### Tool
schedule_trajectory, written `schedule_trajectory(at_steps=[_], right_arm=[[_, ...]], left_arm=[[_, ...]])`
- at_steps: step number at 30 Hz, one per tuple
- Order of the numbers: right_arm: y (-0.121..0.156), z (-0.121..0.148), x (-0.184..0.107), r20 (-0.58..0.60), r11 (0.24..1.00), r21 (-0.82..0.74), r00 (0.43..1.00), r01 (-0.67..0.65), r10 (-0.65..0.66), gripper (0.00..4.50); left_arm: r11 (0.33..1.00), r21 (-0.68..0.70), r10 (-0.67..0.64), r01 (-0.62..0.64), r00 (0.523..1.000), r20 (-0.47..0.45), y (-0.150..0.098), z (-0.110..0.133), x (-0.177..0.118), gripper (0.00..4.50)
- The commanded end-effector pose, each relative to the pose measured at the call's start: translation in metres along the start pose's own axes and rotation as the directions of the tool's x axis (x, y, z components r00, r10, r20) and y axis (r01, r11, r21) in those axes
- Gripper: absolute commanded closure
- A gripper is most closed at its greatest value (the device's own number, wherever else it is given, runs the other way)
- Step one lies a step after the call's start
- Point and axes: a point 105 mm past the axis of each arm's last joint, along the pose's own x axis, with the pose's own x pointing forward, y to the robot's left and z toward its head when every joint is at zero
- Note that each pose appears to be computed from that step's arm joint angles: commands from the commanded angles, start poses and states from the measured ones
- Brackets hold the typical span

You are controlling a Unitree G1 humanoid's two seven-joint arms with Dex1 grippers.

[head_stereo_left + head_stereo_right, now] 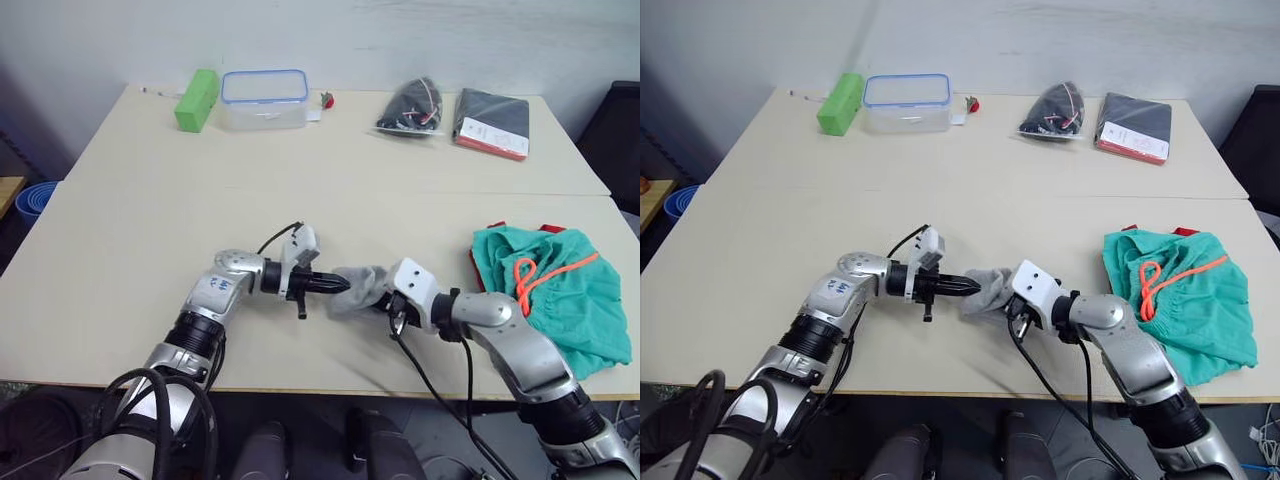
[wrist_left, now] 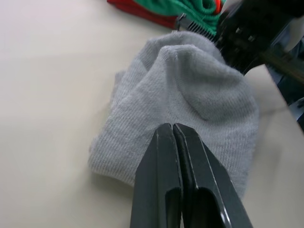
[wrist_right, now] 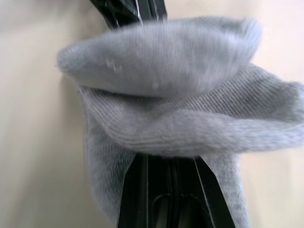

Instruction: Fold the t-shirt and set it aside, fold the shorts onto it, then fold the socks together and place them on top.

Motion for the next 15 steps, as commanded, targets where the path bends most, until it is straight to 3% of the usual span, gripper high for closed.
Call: schedule_trajectory(at_steps=[1,8,11,15], right_arm=[[-0.002,-0.001,-0.019,-0.014,0.999,0.034,0.999,0.038,-0.038,4.5],[-0.009,-0.001,-0.058,-0.035,0.99,0.065,0.992,0.126,-0.124,4.5],[-0.023,0.023,-0.074,0.034,0.981,0.088,0.984,0.171,-0.175,4.5],[-0.026,0.064,-0.069,0.157,0.985,0.096,0.975,0.141,-0.155,4.5]], left_arm=[[0.997,0.069,0.021,-0.018,0.999,-0.044,0.004,0.003,0.01,4.45],[0.993,0.112,0.048,-0.04,0.997,-0.066,0.009,0.001,0.017,4.45],[0.99,0.139,0.045,-0.034,0.996,-0.073,0.007,0.002,0.019,4.45],[0.988,0.154,0.042,-0.029,0.996,-0.081,0.005,0.001,0.021,4.45]])
